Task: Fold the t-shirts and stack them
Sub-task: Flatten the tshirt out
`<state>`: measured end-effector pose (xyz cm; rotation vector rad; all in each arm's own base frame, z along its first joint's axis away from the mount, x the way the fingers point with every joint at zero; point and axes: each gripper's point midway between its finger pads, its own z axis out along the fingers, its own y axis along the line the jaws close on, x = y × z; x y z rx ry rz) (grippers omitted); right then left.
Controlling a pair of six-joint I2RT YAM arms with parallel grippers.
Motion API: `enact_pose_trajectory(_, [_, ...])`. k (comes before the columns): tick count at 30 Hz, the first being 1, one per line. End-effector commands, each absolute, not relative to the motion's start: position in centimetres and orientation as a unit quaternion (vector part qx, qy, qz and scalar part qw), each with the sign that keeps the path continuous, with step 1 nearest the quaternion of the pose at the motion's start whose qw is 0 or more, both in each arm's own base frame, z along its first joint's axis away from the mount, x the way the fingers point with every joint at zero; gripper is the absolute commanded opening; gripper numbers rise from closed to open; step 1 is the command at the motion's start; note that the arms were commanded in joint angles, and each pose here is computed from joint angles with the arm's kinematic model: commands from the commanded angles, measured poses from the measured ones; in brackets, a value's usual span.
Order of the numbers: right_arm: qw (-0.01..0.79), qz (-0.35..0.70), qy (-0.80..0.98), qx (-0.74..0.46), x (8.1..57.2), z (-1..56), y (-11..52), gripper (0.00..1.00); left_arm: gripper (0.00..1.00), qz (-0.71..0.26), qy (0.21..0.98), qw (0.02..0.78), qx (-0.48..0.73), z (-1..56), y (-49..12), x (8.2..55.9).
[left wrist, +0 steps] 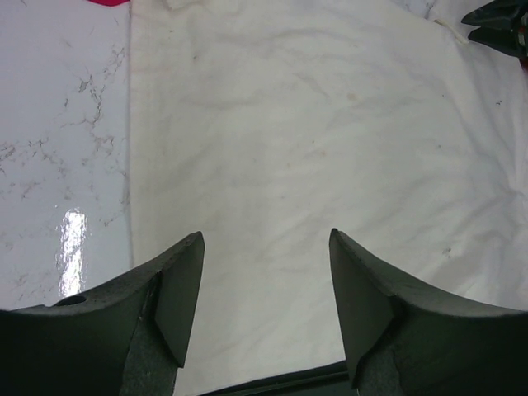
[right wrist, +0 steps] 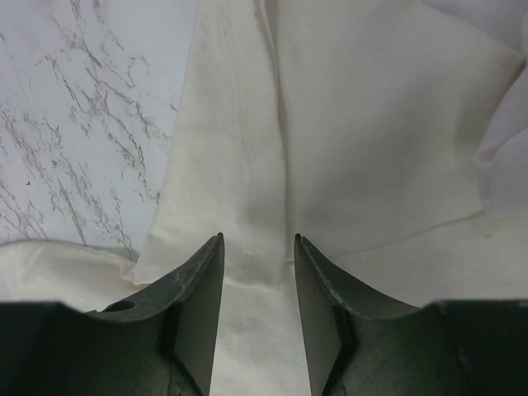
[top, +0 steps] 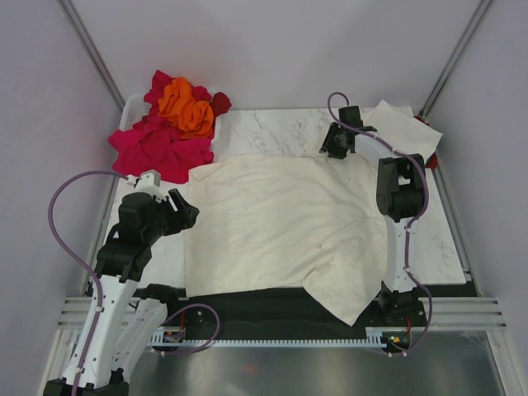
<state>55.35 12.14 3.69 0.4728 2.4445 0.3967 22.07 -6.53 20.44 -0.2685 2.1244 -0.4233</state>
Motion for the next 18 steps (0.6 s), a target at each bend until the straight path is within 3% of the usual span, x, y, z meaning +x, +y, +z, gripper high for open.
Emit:
enact_pose_trajectory(1, [0.318, 0.158, 0.917, 0.181, 56.46, 3.99, 12.79, 0.47, 0.69, -0.173, 0.856, 0.474, -0.114, 21.26, -6.41, 22.36])
enact_pose_trajectory(11, [0.312, 0.163, 0.918, 0.183, 56.24, 3.45, 13.13, 0.39, 0.68, -0.172, 0.855, 0.476, -0.115, 21.32, -6.36, 22.34])
enact_pose_trajectory(18, [0.319, 0.17, 0.915, 0.18, 56.41, 4.34, 13.54, 0.13, 0.68, -0.171, 0.855, 0.476, -0.114, 21.32, -6.35, 22.34])
